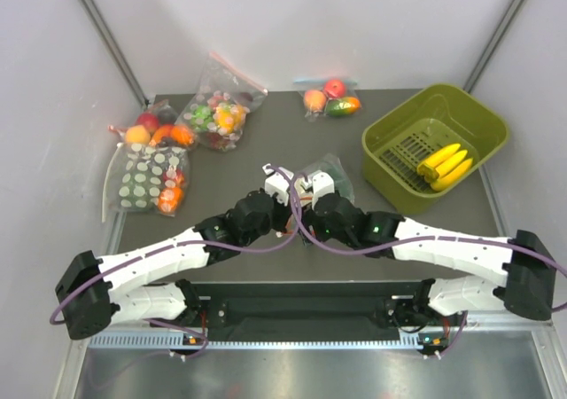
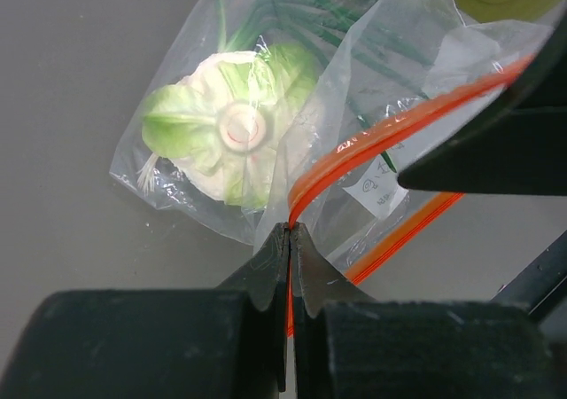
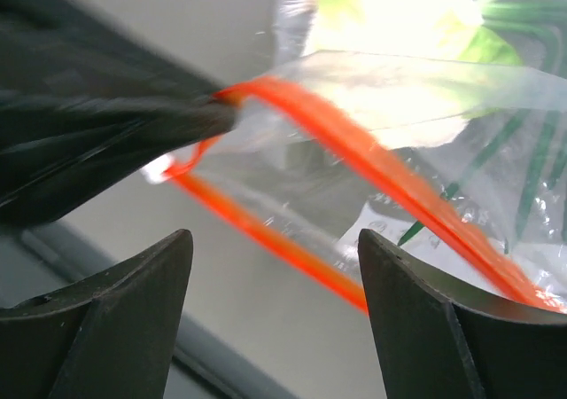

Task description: Open the zip-top bag and remove the fake food

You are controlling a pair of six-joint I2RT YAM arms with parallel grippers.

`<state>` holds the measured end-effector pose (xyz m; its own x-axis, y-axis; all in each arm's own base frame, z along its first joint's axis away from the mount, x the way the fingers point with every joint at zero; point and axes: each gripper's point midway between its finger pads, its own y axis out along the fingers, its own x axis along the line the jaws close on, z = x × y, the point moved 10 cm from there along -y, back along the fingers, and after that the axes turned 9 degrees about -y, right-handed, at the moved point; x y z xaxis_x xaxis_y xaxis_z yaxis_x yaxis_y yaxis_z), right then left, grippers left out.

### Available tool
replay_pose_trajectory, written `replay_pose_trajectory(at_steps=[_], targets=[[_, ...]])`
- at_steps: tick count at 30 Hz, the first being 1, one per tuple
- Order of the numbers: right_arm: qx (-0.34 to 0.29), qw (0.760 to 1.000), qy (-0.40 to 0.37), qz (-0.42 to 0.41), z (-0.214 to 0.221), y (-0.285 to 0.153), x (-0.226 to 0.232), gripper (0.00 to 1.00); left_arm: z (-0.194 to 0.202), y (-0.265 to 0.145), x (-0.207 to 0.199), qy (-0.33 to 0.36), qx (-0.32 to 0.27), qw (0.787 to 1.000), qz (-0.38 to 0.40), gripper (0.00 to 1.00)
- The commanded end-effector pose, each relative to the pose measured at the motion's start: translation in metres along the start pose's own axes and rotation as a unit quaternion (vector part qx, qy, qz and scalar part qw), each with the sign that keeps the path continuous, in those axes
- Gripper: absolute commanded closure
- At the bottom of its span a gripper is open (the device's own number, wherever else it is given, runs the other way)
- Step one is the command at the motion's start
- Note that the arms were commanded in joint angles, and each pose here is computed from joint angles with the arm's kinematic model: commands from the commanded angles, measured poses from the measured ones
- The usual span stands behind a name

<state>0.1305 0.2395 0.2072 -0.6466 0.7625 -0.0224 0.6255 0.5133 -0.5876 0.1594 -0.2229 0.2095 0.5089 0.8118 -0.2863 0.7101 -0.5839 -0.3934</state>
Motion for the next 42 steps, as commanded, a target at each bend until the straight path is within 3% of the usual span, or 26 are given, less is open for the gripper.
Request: replay_pose_trajectory(at_steps=[1, 12, 28, 42], targets=[[-0.035, 0.997, 0.026, 0.060, -0.010, 0.018, -0.009, 0.25, -0.020, -0.009, -0.004, -0.012, -0.039, 0.999, 0.005, 1.00], [-0.067, 0.988, 0.059, 0.124, -0.014, 0.051, -0.041, 0.27, -0.017, -0.022, 0.003, -0.004, -0.027, 1.000, -0.007, 1.00], [-0.109, 0.984, 0.021, 0.137, -0.025, 0.087, -0.029, 0.41, -0.016, -0.020, 0.003, -0.004, -0.020, 1.000, -0.006, 1.00], [-0.128, 0.982, -0.017, 0.141, -0.023, 0.109, -0.017, 0.37, -0.014, -0.020, 0.005, -0.009, -0.014, 1.000, 0.000, 1.00]])
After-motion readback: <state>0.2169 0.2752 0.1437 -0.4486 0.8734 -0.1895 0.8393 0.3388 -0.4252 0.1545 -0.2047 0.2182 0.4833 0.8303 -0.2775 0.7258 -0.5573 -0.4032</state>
